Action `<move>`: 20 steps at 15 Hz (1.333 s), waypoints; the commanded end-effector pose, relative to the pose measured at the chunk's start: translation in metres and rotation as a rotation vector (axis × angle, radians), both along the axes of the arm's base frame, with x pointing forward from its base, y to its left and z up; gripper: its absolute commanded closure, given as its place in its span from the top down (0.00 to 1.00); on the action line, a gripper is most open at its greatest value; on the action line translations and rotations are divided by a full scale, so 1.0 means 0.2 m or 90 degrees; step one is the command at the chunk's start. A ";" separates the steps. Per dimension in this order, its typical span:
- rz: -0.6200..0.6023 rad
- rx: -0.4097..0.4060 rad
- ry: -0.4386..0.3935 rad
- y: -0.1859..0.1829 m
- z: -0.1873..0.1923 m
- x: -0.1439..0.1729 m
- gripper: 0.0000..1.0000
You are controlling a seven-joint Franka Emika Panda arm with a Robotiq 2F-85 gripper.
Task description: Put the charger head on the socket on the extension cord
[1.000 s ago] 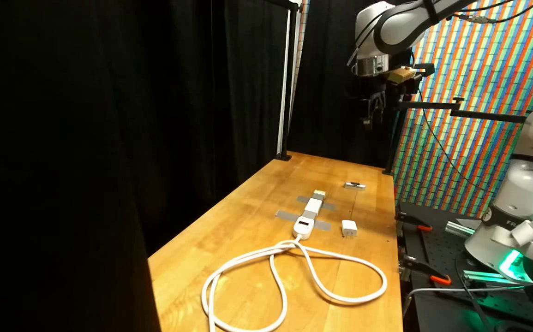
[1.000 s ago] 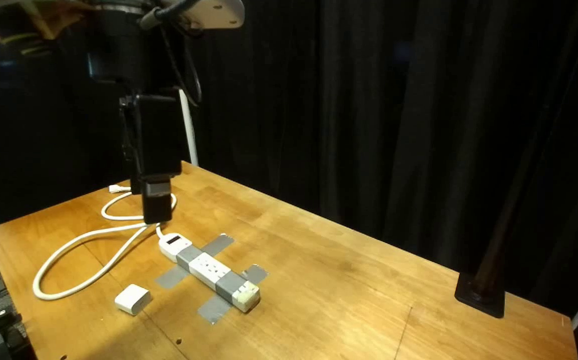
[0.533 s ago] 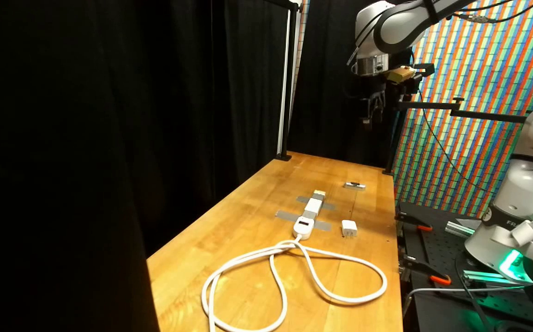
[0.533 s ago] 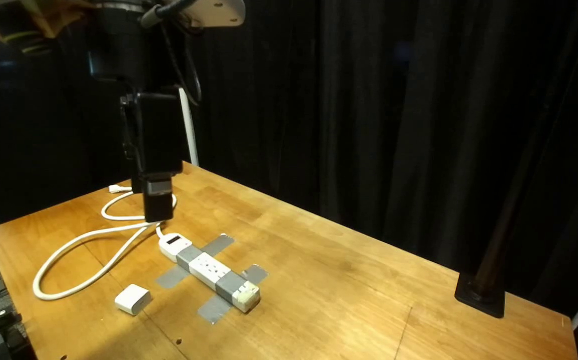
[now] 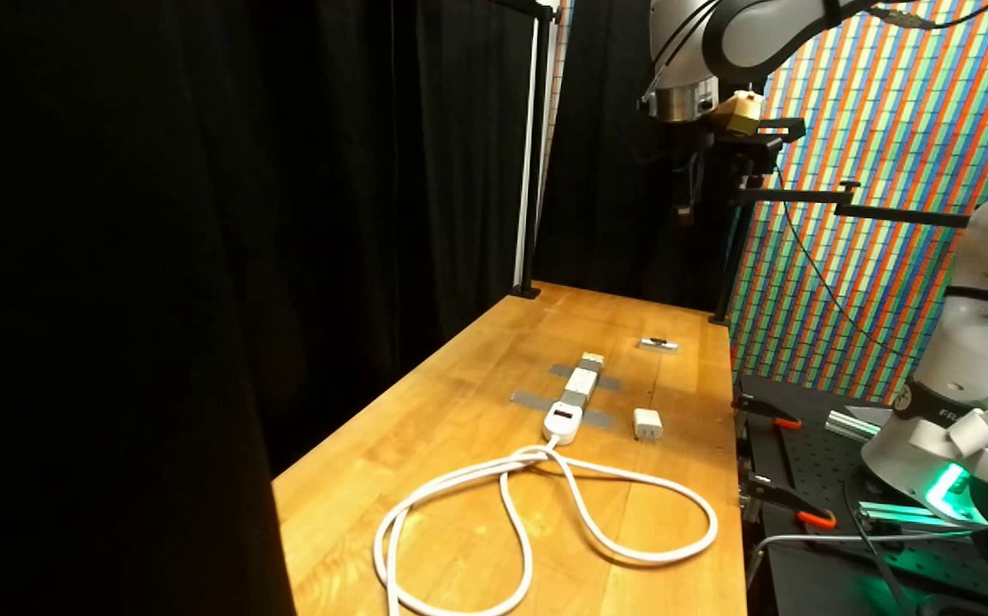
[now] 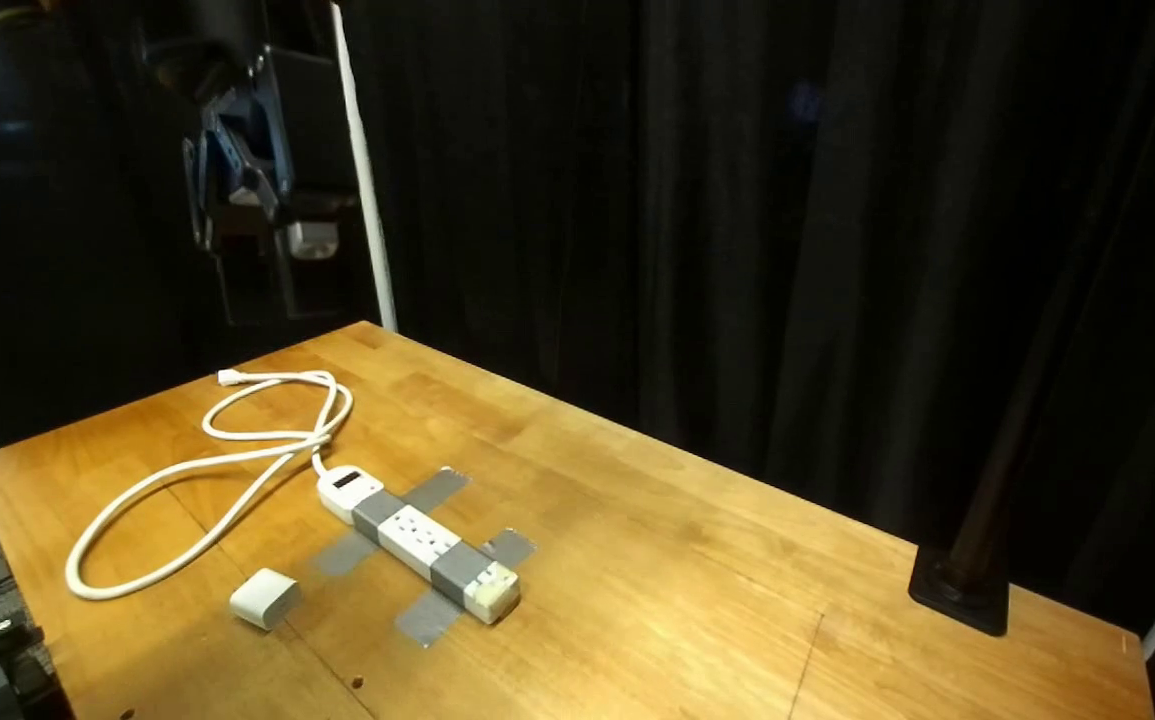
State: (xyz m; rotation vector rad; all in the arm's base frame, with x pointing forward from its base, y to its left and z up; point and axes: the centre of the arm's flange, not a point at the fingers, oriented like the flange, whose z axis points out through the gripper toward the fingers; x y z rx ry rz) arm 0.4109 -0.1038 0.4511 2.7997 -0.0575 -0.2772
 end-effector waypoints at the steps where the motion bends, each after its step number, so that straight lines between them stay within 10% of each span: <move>1: 0.127 -0.007 -0.002 0.21 -0.01 0.08 1.00; 11: 0.455 0.084 0.007 0.61 -0.67 0.13 1.00; 20: 0.684 0.265 0.134 0.62 -1.08 0.09 1.00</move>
